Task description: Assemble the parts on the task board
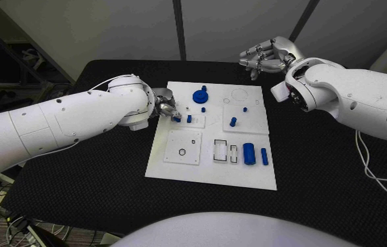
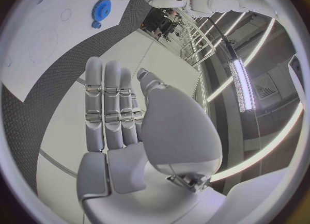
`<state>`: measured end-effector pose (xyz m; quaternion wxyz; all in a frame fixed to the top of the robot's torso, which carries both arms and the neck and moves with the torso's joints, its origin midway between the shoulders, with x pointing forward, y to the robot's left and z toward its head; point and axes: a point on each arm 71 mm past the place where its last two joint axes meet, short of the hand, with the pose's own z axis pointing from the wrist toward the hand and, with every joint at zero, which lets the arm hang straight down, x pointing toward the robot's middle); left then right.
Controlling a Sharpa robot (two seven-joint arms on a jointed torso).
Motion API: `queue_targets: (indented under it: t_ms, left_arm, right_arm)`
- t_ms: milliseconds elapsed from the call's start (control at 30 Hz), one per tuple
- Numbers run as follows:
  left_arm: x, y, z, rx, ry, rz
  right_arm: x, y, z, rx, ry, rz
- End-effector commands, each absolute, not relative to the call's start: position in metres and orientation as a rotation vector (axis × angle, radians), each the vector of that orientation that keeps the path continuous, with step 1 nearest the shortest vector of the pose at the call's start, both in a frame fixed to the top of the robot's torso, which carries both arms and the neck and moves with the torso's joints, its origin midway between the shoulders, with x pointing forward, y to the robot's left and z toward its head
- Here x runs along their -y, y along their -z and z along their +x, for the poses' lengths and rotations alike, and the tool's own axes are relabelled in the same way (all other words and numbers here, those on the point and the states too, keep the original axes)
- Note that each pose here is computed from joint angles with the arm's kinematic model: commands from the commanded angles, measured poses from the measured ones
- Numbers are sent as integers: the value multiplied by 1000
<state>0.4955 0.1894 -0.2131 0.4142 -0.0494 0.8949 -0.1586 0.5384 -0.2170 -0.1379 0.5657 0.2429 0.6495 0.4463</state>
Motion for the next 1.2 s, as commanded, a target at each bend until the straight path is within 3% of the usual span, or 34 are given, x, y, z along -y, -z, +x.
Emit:
queue_targets:
  t_ms: [33, 1200]
  left_arm:
    - [-188, 216, 494, -2260, 383, -104]
    - [-191, 216, 500, -2229, 376, -141]
  right_arm:
    - [216, 137, 538, -1529, -1059, 564]
    - [220, 136, 537, -1526, -1053, 569]
